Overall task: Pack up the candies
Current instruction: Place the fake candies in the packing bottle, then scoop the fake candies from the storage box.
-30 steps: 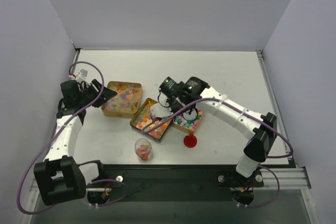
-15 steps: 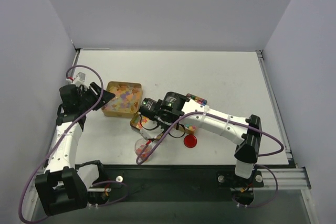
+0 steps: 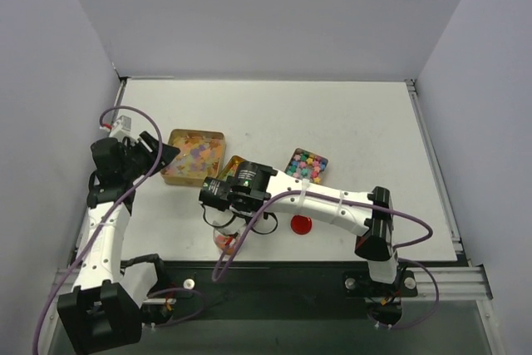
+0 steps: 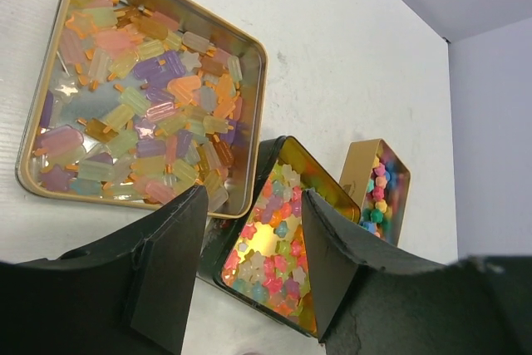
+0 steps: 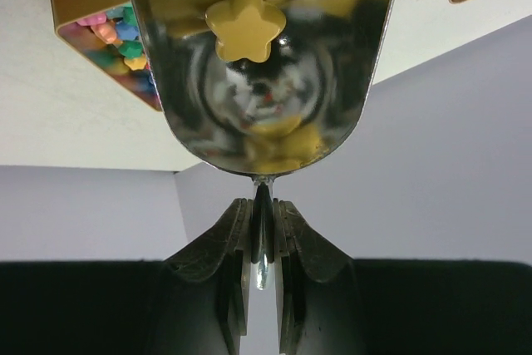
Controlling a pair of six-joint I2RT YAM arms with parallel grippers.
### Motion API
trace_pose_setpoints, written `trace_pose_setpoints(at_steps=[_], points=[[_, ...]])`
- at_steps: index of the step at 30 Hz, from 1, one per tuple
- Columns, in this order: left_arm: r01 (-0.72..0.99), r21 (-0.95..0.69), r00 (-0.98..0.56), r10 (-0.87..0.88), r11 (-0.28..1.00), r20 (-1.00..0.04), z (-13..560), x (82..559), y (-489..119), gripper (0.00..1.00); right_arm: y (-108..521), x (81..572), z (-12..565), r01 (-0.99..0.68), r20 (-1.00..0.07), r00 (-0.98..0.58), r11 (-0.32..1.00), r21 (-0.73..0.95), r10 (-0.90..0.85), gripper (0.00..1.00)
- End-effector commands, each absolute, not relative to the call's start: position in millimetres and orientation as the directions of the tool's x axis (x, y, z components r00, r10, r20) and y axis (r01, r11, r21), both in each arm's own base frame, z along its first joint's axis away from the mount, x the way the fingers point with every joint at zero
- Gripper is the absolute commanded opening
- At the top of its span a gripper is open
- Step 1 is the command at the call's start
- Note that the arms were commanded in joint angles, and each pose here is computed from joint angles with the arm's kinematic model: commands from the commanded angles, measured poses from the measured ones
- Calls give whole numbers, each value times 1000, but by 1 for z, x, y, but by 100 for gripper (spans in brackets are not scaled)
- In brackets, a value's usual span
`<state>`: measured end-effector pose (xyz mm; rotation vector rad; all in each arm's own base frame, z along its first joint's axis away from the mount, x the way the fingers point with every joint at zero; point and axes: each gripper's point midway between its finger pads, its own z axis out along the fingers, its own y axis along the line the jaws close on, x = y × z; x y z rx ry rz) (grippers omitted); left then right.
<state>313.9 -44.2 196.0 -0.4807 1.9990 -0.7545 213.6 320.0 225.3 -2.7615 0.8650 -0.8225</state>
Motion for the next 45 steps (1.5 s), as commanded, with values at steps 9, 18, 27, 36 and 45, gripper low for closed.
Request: trace_pose_setpoints(at_steps=[9,18,27,36,45], points=[[-4,-659,-455,-588,753,-669,206,306,-42,60,325,209,251,-393,607,648,-885,-250,-460,0],[26,-665,-454,-584,747,-673,217,300,-47,62,326,207,252,-401,612,634,-878,-262,-472,0],[133,-694,-534,-539,707,-651,255,277,-71,0,306,235,256,-581,492,535,-722,-377,-687,0],[316,-857,-708,-500,408,-499,266,243,-134,0,288,281,237,-822,188,289,-344,-453,-939,0],[290,-879,-756,-471,379,-453,253,254,-146,0,326,277,245,-824,38,262,-244,-512,-964,0]])
